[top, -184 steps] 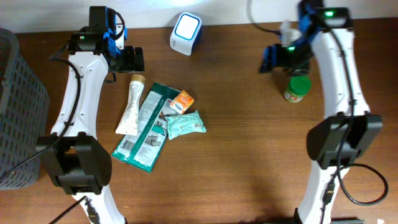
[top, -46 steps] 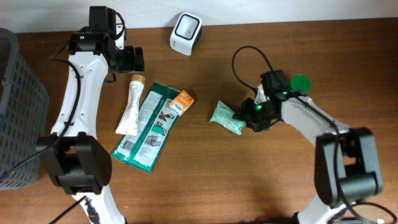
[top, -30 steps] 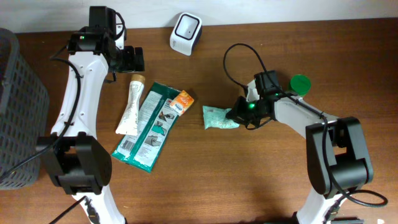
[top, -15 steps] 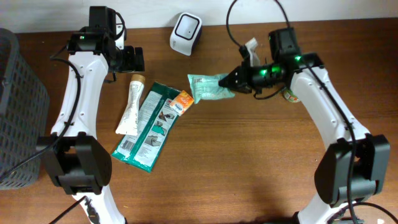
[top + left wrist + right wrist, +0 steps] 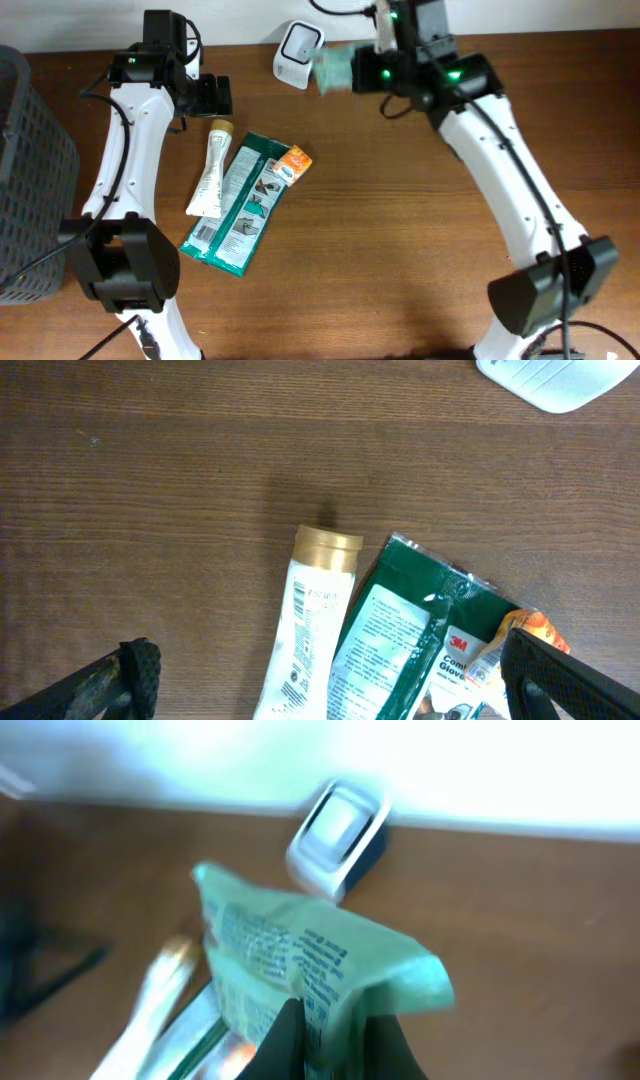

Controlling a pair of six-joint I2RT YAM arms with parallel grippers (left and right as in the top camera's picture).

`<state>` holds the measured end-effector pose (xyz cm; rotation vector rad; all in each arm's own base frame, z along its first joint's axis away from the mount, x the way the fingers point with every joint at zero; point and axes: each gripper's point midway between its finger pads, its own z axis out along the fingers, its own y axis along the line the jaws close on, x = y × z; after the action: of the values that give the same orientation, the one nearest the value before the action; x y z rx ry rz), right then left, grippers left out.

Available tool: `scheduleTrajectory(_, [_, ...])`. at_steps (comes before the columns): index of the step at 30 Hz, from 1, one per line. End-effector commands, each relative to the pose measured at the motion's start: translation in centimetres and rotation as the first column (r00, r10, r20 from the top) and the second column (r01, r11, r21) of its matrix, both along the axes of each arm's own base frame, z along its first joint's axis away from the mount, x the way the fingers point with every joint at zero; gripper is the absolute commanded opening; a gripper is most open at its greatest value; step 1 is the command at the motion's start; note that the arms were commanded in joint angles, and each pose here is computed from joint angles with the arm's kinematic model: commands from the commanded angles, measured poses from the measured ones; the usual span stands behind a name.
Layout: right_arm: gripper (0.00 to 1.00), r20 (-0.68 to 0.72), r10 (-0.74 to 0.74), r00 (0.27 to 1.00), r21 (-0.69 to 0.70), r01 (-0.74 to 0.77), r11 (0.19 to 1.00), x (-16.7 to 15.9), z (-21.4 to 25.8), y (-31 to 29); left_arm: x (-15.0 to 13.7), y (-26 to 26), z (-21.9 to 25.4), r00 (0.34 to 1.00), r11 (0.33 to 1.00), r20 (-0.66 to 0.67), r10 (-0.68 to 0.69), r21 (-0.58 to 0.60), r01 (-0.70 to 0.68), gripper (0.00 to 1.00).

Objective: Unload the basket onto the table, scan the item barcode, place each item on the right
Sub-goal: 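Raise the light-green packet under the white scanner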

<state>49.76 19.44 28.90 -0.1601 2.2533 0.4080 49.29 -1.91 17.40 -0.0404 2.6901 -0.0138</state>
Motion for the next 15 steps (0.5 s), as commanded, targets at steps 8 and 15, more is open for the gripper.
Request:
scheduleTrajectory(8, [0.04, 0.552, 0.182, 0.814, -0.516, 0.162, 0.841, 13.1, -1.6, 2.5, 0.1, 0.3, 2.0, 0.999, 1.000, 0.048, -0.004, 0.010, 0.004, 0.99])
scheduleTrajectory(15, [0.04, 0.592, 0.447, 0.670, -0.741, 0.235, 0.629, 15.3, -4.8, 6.0, 0.1, 0.3, 2.0, 0.999, 1.000, 0.047, -0.004, 0.010, 0.004, 0.99])
